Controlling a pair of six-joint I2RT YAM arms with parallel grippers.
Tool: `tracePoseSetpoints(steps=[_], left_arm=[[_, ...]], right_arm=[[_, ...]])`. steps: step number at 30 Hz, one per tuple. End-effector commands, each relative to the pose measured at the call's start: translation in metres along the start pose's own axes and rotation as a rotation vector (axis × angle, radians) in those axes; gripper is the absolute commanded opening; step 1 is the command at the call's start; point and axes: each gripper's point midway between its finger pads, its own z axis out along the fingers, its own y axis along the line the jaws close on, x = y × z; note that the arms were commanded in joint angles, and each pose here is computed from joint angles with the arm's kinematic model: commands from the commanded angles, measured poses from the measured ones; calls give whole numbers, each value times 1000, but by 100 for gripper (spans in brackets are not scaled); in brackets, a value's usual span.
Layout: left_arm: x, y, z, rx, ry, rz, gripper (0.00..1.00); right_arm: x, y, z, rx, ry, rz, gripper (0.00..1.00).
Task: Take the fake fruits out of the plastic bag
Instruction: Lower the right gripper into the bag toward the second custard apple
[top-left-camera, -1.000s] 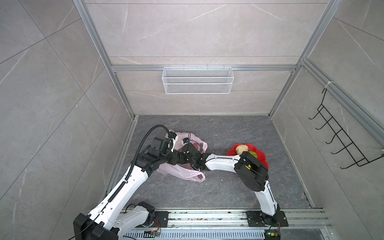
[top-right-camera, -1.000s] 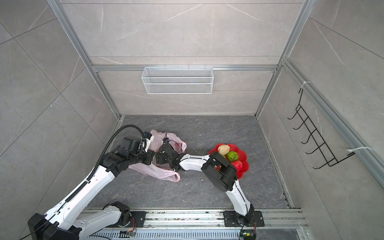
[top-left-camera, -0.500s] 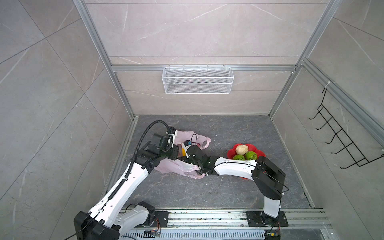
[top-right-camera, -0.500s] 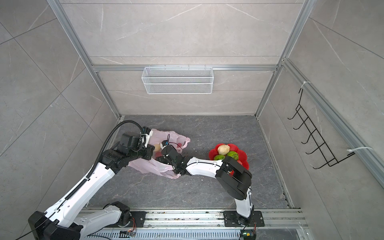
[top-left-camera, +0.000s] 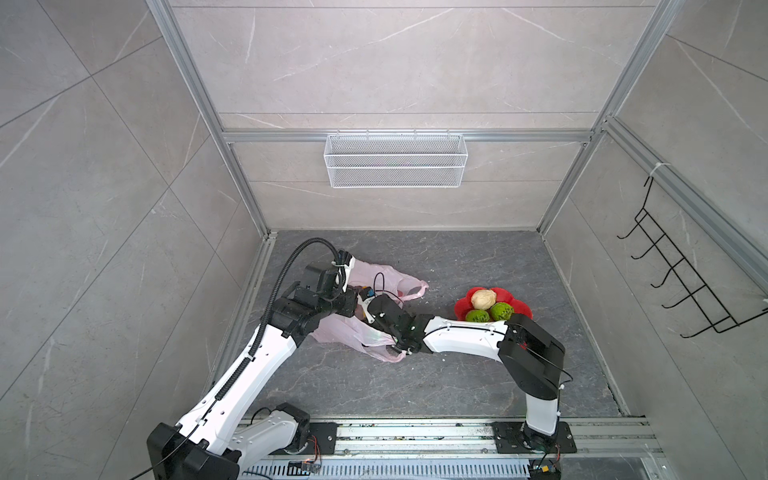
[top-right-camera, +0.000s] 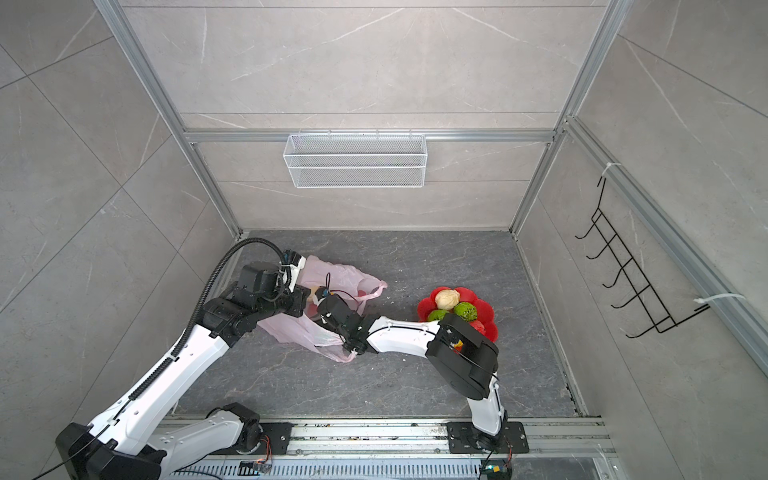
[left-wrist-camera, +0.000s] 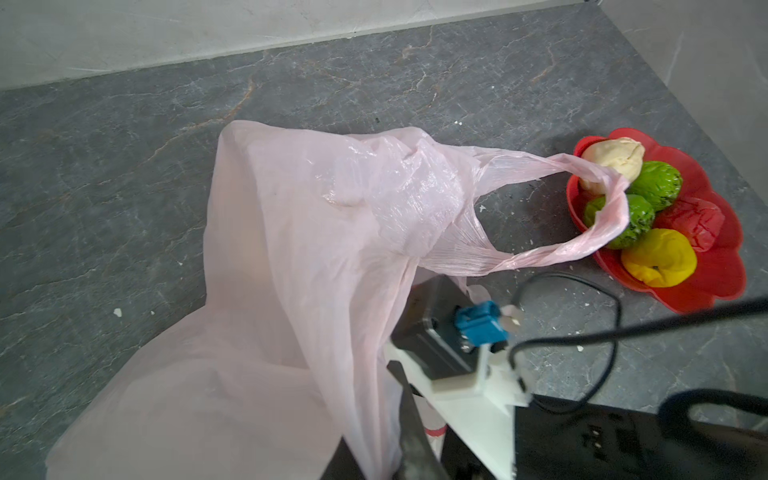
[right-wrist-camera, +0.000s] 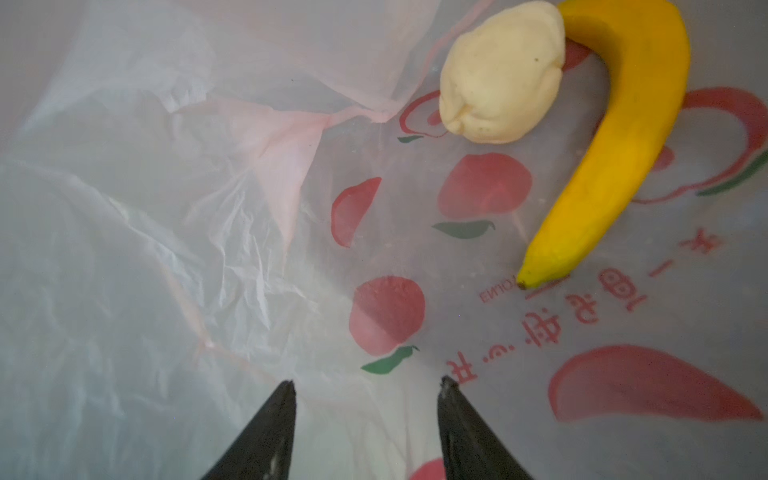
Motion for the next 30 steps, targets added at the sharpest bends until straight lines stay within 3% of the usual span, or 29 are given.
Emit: tracePoseSetpoints(steps=[1, 14, 26, 30], left_arm=[[-15, -21, -23, 106, -65, 50, 9], [24, -28, -45, 154, 116, 163, 7], [25, 6, -22, -31, 114, 154, 3], [36, 16, -25, -87, 161, 164, 3]], right_arm=[[-9, -3, 19, -3, -10, -4, 58], [-57, -32, 45, 94, -95, 25, 64], [-46, -40, 74, 124, -27, 61, 79], [-45, -43, 80, 132, -20, 69, 81]])
